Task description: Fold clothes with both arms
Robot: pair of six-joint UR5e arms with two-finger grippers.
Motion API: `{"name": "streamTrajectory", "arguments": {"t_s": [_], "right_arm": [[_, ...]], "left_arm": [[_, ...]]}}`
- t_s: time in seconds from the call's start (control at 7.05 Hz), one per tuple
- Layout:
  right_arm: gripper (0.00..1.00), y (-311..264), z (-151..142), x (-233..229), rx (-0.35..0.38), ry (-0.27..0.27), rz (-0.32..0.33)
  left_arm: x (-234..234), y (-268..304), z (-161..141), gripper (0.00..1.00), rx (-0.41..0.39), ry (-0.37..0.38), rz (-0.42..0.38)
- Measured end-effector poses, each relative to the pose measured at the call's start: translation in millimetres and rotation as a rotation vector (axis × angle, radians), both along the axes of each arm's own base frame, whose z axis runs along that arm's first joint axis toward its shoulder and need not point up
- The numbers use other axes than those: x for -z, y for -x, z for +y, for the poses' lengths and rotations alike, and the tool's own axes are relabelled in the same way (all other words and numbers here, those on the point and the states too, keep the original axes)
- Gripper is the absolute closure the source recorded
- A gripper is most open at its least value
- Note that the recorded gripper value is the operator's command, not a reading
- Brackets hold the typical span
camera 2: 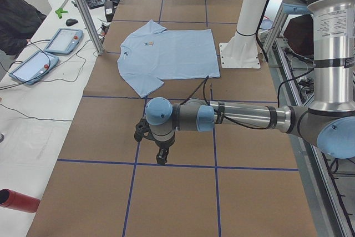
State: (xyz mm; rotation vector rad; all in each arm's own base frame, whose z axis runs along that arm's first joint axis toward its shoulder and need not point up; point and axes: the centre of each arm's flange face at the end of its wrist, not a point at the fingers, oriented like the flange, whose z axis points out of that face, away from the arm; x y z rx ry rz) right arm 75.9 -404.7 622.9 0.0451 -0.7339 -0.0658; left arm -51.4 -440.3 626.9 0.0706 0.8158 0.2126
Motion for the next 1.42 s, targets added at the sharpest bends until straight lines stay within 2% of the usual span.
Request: {"name": "streamTrajectory", "arguments": {"t_s": [0.43, 0.57, 0.71, 0.85, 0.99, 1.13, 1.28, 1.42], "right_arm": [[0.0, 1.1, -3.4, 6.8, 0.001, -0.015, -0.001], [0.0, 2.4, -11.6, 18.2, 0.002, -0.044, -0.001], [0.0, 4.8, -25.1, 34.0, 0.005, -0.106, -0.002], [0.0, 8.4, -37.4, 48.3, 0.011, -0.198, -0.002], [0.0, 10.7, -47.6, 56.0, 0.014, -0.282, -0.002], [0.0, 12.3, -58.0, 57.3, 0.016, -0.329, -0.006], [0.0, 14.8, -67.6, 58.4, 0.01, -0.337, -0.033], [0.0, 19.9, -79.9, 65.4, -0.027, -0.308, -0.096]], "left_arm": [[0.9, -0.4, 0.1, 0.0, -0.002, -0.004, 0.006], [4.0, -0.6, -2.5, 0.0, -0.002, -0.019, 0.007], [7.5, -0.4, -6.3, 0.0, -0.003, -0.058, 0.001], [13.4, -0.1, -11.5, 0.0, -0.003, -0.127, -0.003], [23.3, 0.0, -17.7, 0.0, -0.002, -0.228, -0.002], [36.7, 0.1, -32.5, 0.0, 0.002, -0.36, -0.002], [49.6, -0.3, -57.4, 0.0, 0.016, -0.487, 0.004], [57.0, -0.5, -75.8, 0.0, 0.042, -0.566, 0.014]]}}
